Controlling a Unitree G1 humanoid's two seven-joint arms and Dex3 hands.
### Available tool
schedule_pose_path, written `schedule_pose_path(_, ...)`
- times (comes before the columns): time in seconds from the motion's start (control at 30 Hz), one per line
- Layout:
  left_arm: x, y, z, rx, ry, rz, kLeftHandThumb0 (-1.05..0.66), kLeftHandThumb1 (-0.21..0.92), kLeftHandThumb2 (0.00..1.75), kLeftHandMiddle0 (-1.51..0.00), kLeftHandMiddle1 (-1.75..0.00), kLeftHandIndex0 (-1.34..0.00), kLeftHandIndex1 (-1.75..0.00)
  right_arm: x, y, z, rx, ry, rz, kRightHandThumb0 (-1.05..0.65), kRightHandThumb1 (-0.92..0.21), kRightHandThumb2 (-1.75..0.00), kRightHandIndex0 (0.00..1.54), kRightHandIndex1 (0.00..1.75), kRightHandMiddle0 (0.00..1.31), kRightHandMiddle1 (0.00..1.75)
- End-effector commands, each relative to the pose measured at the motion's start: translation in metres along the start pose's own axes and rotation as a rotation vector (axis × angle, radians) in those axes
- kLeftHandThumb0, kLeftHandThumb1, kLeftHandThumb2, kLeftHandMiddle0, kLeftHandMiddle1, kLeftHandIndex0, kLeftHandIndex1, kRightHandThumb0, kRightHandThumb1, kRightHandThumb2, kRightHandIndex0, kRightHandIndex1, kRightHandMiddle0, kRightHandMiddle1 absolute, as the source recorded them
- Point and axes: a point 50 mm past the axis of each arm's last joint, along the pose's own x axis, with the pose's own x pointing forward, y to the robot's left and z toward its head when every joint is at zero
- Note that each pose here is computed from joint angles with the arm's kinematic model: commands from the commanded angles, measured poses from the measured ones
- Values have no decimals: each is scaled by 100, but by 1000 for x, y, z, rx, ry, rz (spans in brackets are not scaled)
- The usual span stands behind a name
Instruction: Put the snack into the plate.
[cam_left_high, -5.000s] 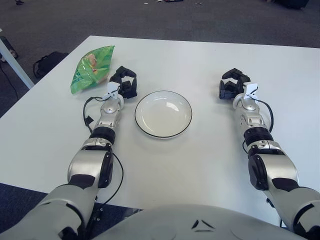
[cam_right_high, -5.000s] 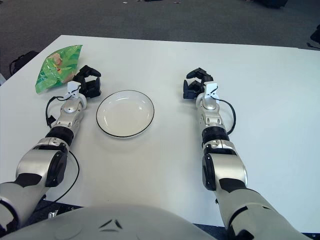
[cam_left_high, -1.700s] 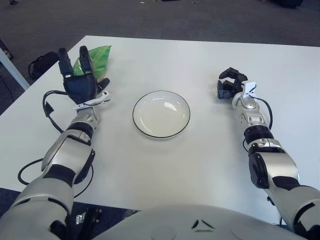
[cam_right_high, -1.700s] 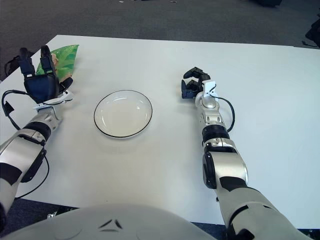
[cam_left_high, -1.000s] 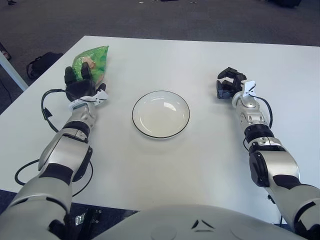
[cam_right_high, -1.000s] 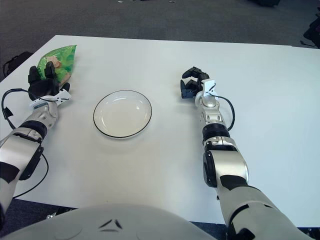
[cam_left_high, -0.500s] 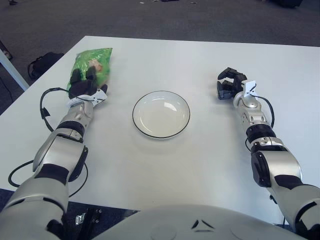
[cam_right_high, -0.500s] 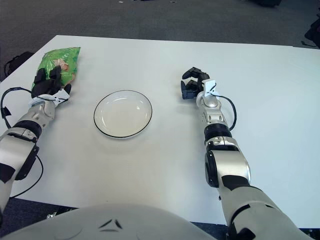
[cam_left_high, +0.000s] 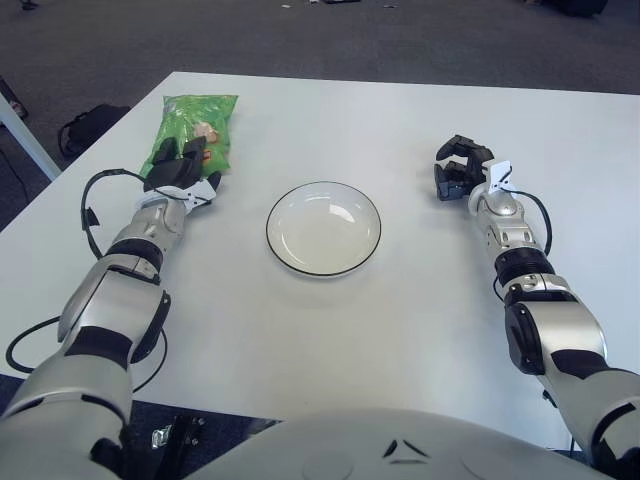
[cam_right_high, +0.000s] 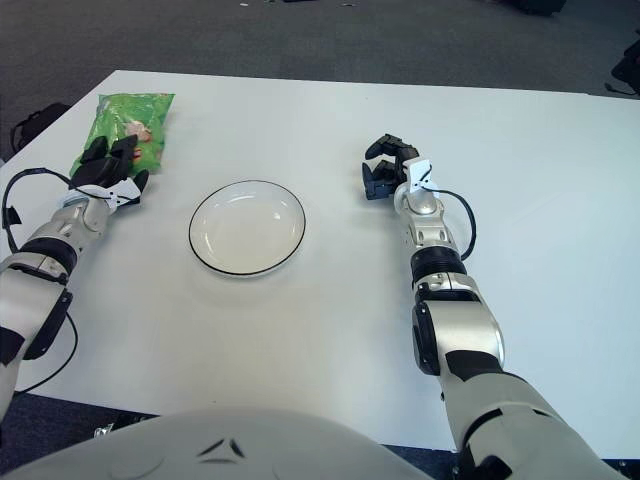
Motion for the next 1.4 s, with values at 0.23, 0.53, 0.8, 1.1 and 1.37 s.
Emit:
schedule_pose_path(0.23,-20,-20,-7,154,-201,-105,-98,92,116,-32,-15,0,-75,-18,8,-53,25,227,38,-1,-7,-158,81,175,61,164)
schedule_pose_path(0.53,-36,-19,-12,209,-372,-55,-91,92,114,-37,-19,0,-81,-17,8,-51,33,227,24,-1,-8,-153,79,175,65,156)
schedule_pose_path(0.8,-53,-8,-13,205,-568,-8,-91,92,114,-37,-21,0,-80,-16,10,-50,13,228,35,-1,-8,-154,79,175,66,156)
schedule_pose_path(1.1,-77,0,-20,190,-727,9,-88,92,109,-37,-22,0,-81,-16,11,-48,-3,218,40,-1,-5,-157,81,175,68,157)
schedule_pose_path(1.37,-91,9,-24,173,-809,11,-85,92,104,-35,-23,0,-79,-15,12,-47,5,222,45,-1,-4,-158,82,175,69,156)
